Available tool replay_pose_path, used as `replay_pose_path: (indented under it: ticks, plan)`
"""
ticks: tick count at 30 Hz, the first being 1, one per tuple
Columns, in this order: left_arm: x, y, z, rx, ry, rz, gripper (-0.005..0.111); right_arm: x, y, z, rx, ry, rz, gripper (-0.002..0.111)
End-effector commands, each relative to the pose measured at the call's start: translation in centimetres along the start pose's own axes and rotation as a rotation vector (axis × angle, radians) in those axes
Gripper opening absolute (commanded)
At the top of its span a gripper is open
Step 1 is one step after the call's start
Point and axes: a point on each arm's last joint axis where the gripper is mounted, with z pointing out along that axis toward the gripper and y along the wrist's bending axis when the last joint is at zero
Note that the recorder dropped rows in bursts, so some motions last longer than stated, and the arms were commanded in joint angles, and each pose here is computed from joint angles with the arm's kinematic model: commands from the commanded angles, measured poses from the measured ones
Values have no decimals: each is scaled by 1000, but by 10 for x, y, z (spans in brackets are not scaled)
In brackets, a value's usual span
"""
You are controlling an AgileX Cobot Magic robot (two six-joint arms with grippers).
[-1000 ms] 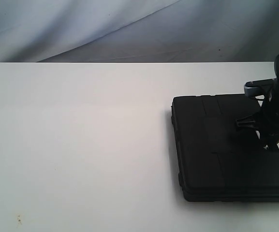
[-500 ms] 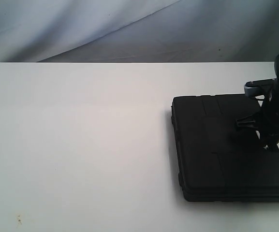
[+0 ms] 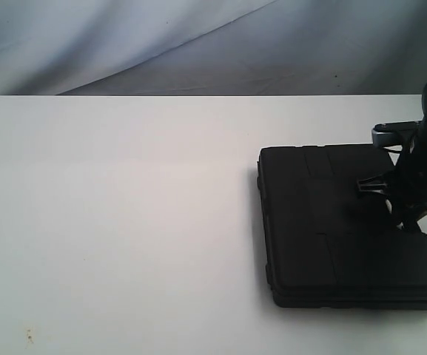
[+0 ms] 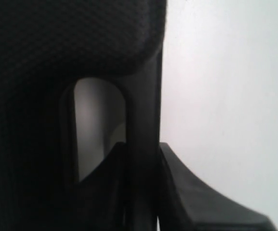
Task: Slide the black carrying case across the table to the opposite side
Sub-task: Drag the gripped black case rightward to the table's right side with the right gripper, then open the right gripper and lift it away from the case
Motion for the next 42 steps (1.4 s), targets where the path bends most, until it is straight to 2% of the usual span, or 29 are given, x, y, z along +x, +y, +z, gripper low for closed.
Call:
replay_pose_path:
  ticks: [1, 32, 34, 40, 42]
  plan:
    - [1, 0, 0, -2, -5, -2, 0, -2, 4, -8, -49, -36, 0, 0]
    - [1, 0, 0, -2, -5, -2, 0, -4, 3, -9, -44, -61, -14, 0]
    - [1, 0, 0, -2, -5, -2, 0, -4, 3, -10, -44, -65, -14, 4]
    - [1, 0, 0, -2, -5, -2, 0, -5, 3, -16, -46, -92, -12, 26]
    - [1, 0, 0, -2, -5, -2, 0, -5, 2, -17, -43, -95, -10, 30]
